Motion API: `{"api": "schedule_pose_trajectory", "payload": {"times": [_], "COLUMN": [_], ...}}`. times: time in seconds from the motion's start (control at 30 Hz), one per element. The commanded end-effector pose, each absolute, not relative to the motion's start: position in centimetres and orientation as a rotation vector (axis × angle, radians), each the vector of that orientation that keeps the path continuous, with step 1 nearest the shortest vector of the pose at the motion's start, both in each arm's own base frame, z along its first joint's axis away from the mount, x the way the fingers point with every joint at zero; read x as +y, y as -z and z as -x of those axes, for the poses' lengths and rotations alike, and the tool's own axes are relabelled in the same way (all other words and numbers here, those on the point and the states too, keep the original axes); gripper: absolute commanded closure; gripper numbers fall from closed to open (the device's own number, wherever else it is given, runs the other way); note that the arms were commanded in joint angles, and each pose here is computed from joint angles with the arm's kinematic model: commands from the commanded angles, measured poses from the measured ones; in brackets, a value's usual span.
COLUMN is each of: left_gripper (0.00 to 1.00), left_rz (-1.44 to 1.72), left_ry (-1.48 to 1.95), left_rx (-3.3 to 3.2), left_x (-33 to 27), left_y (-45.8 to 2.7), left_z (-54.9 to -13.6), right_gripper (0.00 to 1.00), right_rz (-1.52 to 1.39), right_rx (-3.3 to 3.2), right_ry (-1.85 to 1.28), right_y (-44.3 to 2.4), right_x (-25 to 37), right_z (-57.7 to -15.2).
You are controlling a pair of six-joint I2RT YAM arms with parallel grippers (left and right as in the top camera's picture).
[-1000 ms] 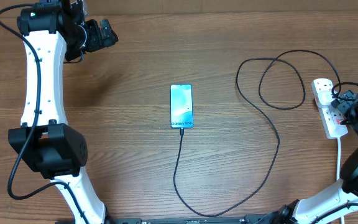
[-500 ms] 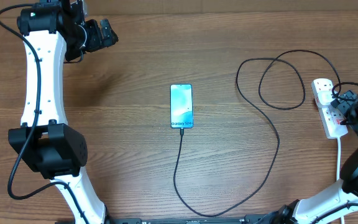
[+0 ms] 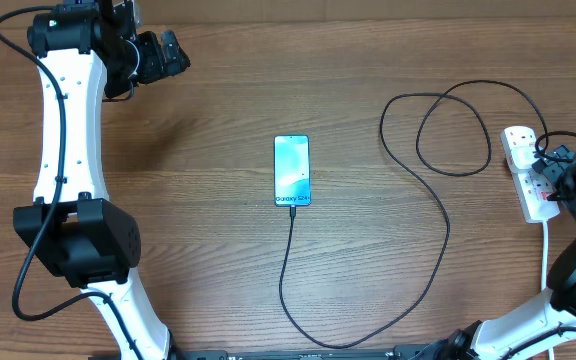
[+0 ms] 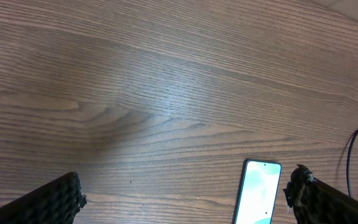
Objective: Plug charger to phone and switch on socket
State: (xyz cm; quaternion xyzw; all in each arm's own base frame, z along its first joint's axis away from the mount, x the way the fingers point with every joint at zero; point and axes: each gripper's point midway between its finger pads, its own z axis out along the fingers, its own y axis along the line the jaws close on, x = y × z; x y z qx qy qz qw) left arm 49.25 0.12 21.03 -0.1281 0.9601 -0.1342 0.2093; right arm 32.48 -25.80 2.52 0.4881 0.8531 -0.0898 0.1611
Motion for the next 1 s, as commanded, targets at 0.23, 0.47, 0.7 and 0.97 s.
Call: {"api": "schedule_pose_trajectory", "payload": {"times": [0.23, 0.47, 0.7, 0.97], "left_gripper": [0.01, 0.0, 0.0, 0.0], "left_rz": [0.353, 0.353, 0.353, 0.353], "left_ry": [0.387, 0.387, 0.387, 0.387], "left_rx": [2.65, 2.65, 2.65, 2.65], "left_x": [-0.1, -0.1, -0.1, -0.1], "left_y": [-21.9, -21.9, -21.9, -21.9], "left_z": [-49.3, -49.3, -49.3, -49.3], "right_gripper": [0.0, 0.0, 0.0, 0.0], "right_rz": [-1.359, -1.366, -1.372, -1.372], "right_rx": [2.55, 2.565, 2.577, 2.577], "right_ry": [0.12, 0.118, 0.113, 0.113], "right_y": [-0.6, -0.2, -0.1, -0.1], "right_x": [-23.1, -22.9, -22.7, -22.7], "right_z": [-32.3, -32.1, -31.8, -31.8]}}
